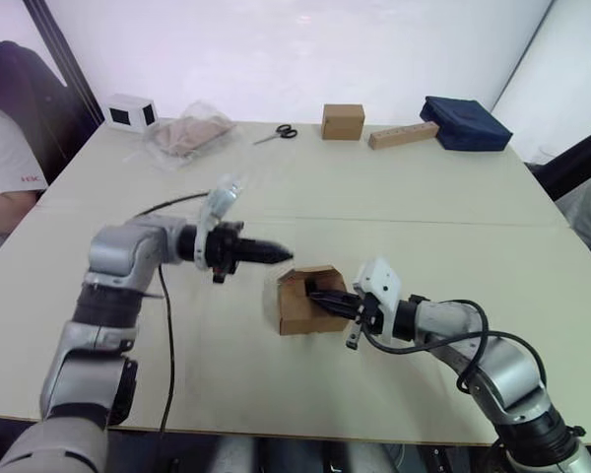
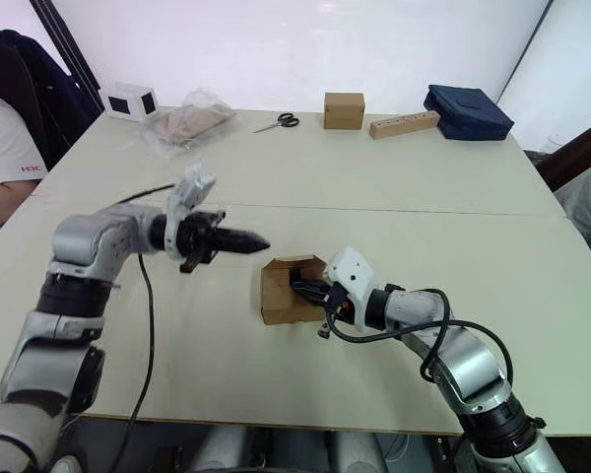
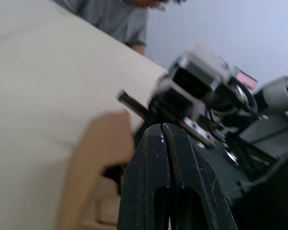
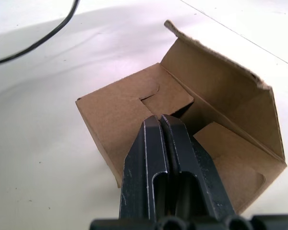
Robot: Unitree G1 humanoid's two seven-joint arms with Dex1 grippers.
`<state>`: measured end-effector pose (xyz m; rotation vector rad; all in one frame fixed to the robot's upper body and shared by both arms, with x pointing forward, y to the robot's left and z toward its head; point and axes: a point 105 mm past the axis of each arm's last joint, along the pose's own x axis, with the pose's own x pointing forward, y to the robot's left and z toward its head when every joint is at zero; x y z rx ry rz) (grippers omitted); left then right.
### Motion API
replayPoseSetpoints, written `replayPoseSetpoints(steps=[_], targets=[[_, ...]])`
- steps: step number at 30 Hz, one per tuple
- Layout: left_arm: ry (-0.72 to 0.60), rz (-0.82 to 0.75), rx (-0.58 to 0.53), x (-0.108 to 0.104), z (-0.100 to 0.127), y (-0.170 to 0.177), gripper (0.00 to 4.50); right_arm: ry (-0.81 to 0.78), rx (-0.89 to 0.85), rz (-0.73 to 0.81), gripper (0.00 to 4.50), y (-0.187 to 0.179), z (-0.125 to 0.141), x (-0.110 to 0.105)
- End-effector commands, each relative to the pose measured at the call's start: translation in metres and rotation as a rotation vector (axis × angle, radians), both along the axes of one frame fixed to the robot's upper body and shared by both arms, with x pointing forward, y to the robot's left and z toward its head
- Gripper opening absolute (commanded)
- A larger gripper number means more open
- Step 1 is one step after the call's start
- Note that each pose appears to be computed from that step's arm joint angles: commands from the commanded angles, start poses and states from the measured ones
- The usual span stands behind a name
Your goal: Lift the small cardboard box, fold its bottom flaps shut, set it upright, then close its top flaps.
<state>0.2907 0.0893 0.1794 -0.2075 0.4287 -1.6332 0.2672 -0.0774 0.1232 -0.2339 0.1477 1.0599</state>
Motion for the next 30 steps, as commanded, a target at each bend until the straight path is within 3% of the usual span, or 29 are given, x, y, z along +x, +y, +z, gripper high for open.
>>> replayPoseSetpoints(steps=[1,7,13,17,20,24,30], targets=[[-0.033,-0.049,0.047,-0.013,-0.008,-0.007,0.02,-0.028,0.012,-0.007,0.00,-0.003,0.009,-0.001],[-0.032,0.002,0.122,-0.005,-0.039,-0.010,0.02,-0.042,0.014,-0.016,0.00,-0.005,0.015,-0.002],[-0.038,0.002,0.146,-0.003,-0.051,-0.011,0.02,-0.073,0.013,-0.024,0.00,-0.008,0.026,-0.002],[-0.044,0.003,0.139,-0.003,-0.049,-0.012,0.02,-0.150,0.125,0.028,0.00,-0.010,0.076,-0.010],[-0.049,0.001,0.135,-0.004,-0.048,-0.013,0.02,-0.168,0.166,0.028,0.00,-0.011,0.094,-0.005],[-0.053,0.004,0.131,-0.004,-0.047,-0.014,0.02,-0.181,0.081,0.016,0.00,-0.005,0.088,0.018],[-0.054,0.012,0.130,-0.006,-0.048,-0.014,0.02,-0.130,-0.022,0.046,0.00,0.017,0.051,0.043]])
